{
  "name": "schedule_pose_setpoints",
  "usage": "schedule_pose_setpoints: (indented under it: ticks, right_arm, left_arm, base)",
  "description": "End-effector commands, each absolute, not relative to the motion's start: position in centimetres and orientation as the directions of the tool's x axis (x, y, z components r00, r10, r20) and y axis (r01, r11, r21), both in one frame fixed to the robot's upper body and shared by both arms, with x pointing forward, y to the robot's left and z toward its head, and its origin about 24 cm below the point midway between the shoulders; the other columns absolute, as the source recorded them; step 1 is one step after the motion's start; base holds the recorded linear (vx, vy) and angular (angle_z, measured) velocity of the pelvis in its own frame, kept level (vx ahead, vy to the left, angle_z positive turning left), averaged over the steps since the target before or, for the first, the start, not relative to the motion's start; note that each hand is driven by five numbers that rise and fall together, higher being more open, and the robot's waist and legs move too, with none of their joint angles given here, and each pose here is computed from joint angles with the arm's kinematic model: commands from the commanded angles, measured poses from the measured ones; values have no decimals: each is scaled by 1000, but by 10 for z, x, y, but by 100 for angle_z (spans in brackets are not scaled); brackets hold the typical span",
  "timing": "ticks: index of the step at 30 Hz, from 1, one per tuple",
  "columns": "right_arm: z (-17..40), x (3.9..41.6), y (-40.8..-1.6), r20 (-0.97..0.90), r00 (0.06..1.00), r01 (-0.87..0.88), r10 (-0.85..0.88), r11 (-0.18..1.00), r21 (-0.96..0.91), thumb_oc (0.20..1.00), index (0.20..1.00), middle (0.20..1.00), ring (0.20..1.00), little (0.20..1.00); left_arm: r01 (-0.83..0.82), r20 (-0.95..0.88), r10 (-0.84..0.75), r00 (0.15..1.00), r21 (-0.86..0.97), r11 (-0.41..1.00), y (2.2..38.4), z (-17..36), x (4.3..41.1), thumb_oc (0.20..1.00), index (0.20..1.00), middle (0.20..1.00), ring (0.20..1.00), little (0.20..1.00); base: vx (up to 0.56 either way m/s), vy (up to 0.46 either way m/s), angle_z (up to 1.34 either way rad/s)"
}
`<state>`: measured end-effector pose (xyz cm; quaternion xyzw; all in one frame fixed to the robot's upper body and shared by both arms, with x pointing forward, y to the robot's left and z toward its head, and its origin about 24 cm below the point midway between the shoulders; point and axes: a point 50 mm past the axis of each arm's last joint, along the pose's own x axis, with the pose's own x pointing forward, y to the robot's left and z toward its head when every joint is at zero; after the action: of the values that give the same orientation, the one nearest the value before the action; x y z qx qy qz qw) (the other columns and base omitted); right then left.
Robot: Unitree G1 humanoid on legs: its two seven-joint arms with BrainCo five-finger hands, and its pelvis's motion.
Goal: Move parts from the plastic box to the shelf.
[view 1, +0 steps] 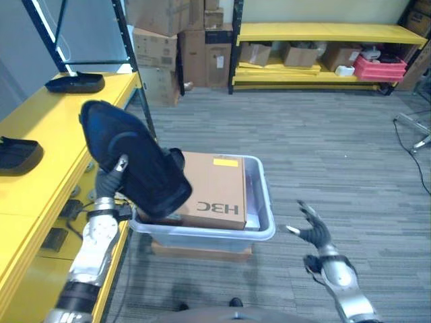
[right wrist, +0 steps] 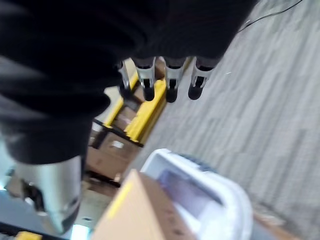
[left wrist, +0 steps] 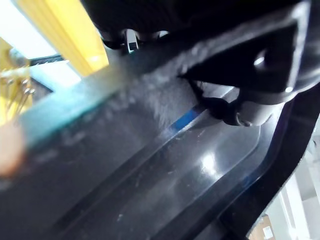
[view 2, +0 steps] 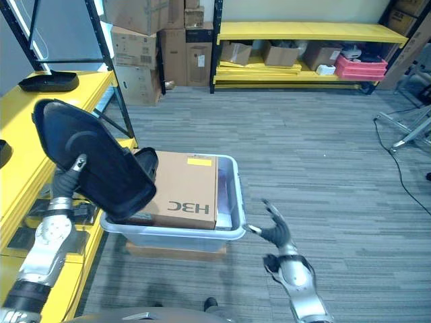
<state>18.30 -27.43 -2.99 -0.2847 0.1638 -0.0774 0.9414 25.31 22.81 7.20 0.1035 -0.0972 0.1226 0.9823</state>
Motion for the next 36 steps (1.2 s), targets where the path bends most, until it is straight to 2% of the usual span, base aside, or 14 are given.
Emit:
schedule_pose_setpoints:
  ticks: [1, 3, 5, 6, 7, 8, 10, 13, 15, 20, 27, 29, 32, 36]
  right_arm:
    - [-36, 209, -260, -263, 948, -20, -177, 794, -607, 1000, 1000, 1000, 1000, 1000]
    - [-69, 188, -266, -425, 876, -66, -228, 816, -575, 1000, 1000, 1000, 1000, 1000]
    - [-104, 162, -269, -610, 748, -132, -260, 843, -521, 1000, 1000, 1000, 1000, 1000]
    - [-104, 162, -268, -609, 749, -132, -259, 843, -521, 1000, 1000, 1000, 1000, 1000]
    - [-127, 137, -269, -723, 626, -147, -292, 866, -477, 1000, 1000, 1000, 1000, 1000]
    - [-136, 126, -266, -772, 561, -153, -298, 879, -451, 1000, 1000, 1000, 1000, 1000]
    - [-147, 110, -260, -833, 471, -219, -289, 877, -428, 1000, 1000, 1000, 1000, 1000]
    - [-151, 101, -262, -856, 415, -230, -310, 874, -428, 1000, 1000, 1000, 1000, 1000]
    - [-157, 86, -256, -890, 343, -246, -299, 886, -393, 1000, 1000, 1000, 1000, 1000]
    - [-163, 69, -251, -916, 281, -311, -285, 876, -368, 1000, 1000, 1000, 1000, 1000]
    - [-160, 77, -256, -906, 275, -256, -320, 884, -390, 1000, 1000, 1000, 1000, 1000]
    - [-158, 92, -251, -894, 321, -176, -313, 908, -381, 1000, 1000, 1000, 1000, 1000]
    - [-155, 110, -240, -863, 391, 156, -319, 948, -279, 1000, 1000, 1000, 1000, 1000]
    - [-155, 116, -233, -862, 414, 114, -294, 956, -271, 1000, 1000, 1000, 1000, 1000]
  left_arm:
    - [-234, 434, 139, 890, 174, 956, 212, 110, 265, 200, 200, 200, 200, 200]
    - [-244, 458, 146, 877, 162, 956, 219, 116, 257, 200, 200, 200, 200, 200]
    - [-255, 496, 153, 855, 143, 956, 229, 126, 249, 200, 200, 200, 200, 200]
    - [-256, 497, 154, 854, 143, 956, 229, 127, 249, 200, 200, 200, 200, 200]
    - [-263, 526, 172, 833, 103, 959, 233, 133, 243, 200, 200, 200, 200, 200]
    - [-250, 540, 186, 821, 48, 967, 232, 136, 240, 200, 200, 200, 200, 200]
    - [-232, 570, 191, 799, 0, 973, 231, 143, 233, 200, 200, 200, 200, 200]
    - [-224, 593, 200, 780, -34, 974, 227, 150, 231, 200, 200, 200, 200, 200]
    - [-216, 630, 123, 767, 73, 974, 227, 160, 227, 200, 200, 200, 200, 200]
    - [-225, 619, 154, 770, 38, 973, 234, 157, 222, 200, 200, 200, 200, 200]
    - [-172, 632, 95, 769, 61, 983, 226, 165, 232, 200, 200, 200, 200, 200]
    - [-154, 625, 68, 778, 84, 984, 222, 164, 234, 200, 200, 200, 200, 200]
    - [-187, 653, 27, 757, 177, 966, 217, 174, 238, 200, 200, 200, 200, 200]
    - [-161, 664, -31, 747, 226, 961, 207, 179, 246, 200, 200, 200, 200, 200]
  base:
    - [-22, -60, 11]
    - [-18, -86, 29]
    - [-51, -132, 24]
    - [-80, -215, 50]
    - [-149, -250, 64]
    - [-204, -319, 89]
    - [-238, -198, 164]
    - [-141, -36, 160]
    - [-66, -41, 145]
    - [80, -7, 100]
    - [66, 135, 92]
    - [350, 362, 13]
    - [300, 396, 10]
    - [87, 178, 33]
